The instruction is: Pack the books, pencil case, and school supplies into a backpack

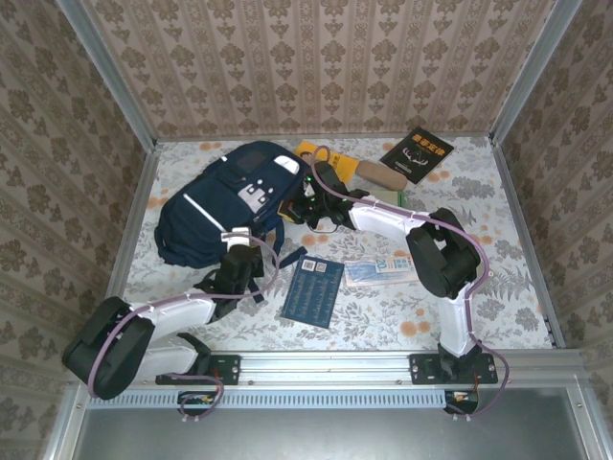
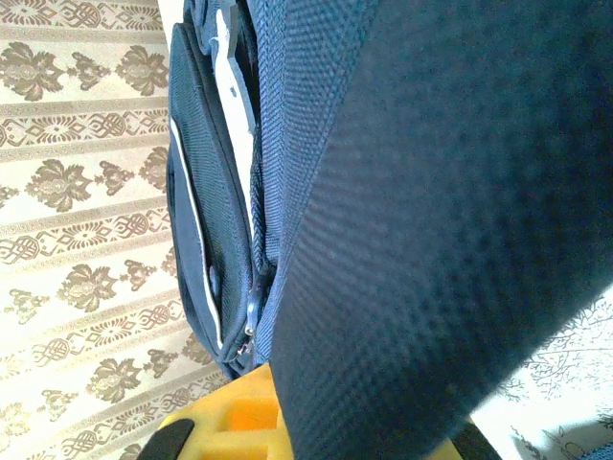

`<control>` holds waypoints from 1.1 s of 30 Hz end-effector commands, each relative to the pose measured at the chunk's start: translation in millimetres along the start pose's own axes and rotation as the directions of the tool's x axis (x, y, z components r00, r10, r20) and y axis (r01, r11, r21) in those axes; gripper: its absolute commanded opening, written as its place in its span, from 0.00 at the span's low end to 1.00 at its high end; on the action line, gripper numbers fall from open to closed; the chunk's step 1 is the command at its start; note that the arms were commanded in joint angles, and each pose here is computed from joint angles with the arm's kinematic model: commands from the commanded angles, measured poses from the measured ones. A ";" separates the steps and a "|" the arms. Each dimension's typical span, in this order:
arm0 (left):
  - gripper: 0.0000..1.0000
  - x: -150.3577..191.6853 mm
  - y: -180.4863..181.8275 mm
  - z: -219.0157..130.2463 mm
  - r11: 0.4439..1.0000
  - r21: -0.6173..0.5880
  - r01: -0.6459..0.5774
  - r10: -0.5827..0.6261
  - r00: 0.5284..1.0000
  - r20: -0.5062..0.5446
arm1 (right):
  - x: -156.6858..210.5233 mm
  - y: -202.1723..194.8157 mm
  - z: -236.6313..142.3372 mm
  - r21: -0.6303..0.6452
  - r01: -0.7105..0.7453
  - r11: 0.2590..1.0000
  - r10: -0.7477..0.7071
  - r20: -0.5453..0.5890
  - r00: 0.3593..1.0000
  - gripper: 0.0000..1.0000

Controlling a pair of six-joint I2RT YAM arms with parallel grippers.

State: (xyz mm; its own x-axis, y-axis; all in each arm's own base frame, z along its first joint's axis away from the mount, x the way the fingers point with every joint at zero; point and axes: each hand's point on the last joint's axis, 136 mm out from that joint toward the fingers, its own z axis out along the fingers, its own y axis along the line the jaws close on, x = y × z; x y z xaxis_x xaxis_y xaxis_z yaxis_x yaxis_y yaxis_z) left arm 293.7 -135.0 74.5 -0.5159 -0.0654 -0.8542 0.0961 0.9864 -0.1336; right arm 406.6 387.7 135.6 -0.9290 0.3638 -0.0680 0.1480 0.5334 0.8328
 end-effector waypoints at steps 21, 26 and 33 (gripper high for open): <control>0.34 -31.3 -12.8 25.8 0.994 0.098 -0.044 0.038 0.998 0.059 | 7.4 70.9 -25.3 -0.170 0.015 0.985 -0.018 -0.015 1.000 0.00; 0.25 -41.5 -10.9 33.5 0.998 0.065 -0.010 0.004 0.997 0.082 | 9.8 69.8 -24.4 -0.169 0.014 0.985 -0.018 -0.023 1.000 0.00; 0.00 -49.1 -1.6 24.1 0.997 0.059 0.051 -0.057 0.994 0.098 | 5.8 64.3 -27.4 -0.164 0.000 0.987 -0.002 -0.009 1.000 0.00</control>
State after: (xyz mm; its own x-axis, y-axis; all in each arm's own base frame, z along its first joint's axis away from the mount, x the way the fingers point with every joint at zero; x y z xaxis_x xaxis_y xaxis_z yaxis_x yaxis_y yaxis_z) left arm 327.3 -140.4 71.3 -0.5167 -0.0600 -0.8541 0.1448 0.9771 -0.1562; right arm 407.0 391.6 140.9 -0.9218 0.3863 -0.0326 0.1819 0.5053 0.8436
